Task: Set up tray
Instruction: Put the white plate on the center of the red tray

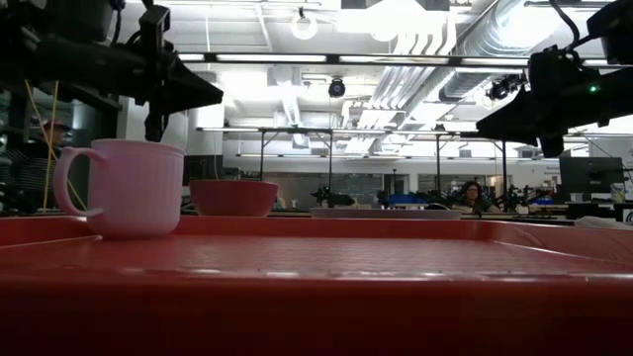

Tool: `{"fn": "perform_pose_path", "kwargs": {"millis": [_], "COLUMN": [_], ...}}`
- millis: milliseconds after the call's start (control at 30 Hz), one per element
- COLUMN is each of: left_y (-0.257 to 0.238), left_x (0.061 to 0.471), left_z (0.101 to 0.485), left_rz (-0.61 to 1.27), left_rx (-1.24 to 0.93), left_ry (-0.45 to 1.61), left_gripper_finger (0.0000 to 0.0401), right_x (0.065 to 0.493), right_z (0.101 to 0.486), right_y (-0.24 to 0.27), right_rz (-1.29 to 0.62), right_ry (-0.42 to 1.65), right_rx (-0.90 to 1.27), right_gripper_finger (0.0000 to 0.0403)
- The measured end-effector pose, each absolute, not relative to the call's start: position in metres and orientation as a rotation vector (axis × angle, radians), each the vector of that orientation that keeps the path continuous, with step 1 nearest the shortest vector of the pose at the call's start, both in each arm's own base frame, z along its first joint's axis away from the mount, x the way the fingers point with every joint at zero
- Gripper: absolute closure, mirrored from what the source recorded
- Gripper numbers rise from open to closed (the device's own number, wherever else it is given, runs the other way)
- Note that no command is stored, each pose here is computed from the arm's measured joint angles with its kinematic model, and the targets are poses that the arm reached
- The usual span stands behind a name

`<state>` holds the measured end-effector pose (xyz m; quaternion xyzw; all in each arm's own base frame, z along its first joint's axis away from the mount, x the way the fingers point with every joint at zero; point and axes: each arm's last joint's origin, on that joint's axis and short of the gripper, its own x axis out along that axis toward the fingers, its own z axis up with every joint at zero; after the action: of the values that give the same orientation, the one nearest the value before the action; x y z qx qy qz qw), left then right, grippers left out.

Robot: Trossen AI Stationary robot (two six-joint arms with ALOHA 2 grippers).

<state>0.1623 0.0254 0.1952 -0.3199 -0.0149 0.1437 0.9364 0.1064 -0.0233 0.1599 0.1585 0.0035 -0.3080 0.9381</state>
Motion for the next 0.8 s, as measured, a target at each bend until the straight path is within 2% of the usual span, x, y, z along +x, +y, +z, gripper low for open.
{"fn": "perform_pose_path", "kwargs": {"millis": [267,667,800], "left_y": [0.008,-0.005,-0.006], "left_x": [0.155,0.151,0.151], "left_z": [0.176,0.165,0.165], "left_rz": [0.288,0.230,0.185], "left_rx": [-0.664,-0.664,-0.666], "left_ry": [-0.042,0.015,0.032], "left_gripper_finger": [0.0327,0.0327,0.0327], "right_x": [0.107,0.108,0.107], "right_z": [0.169,0.174,0.182], "right_y": [-0.024,-0.023,-0.023], "right_rz": [-0.626,-0.571,-0.584], "right_ry": [-0.092,-0.123,-0.063], "right_rx": [0.348,0.327,0.304], "right_gripper_finger": [0.0320,0.0320,0.0320]}}
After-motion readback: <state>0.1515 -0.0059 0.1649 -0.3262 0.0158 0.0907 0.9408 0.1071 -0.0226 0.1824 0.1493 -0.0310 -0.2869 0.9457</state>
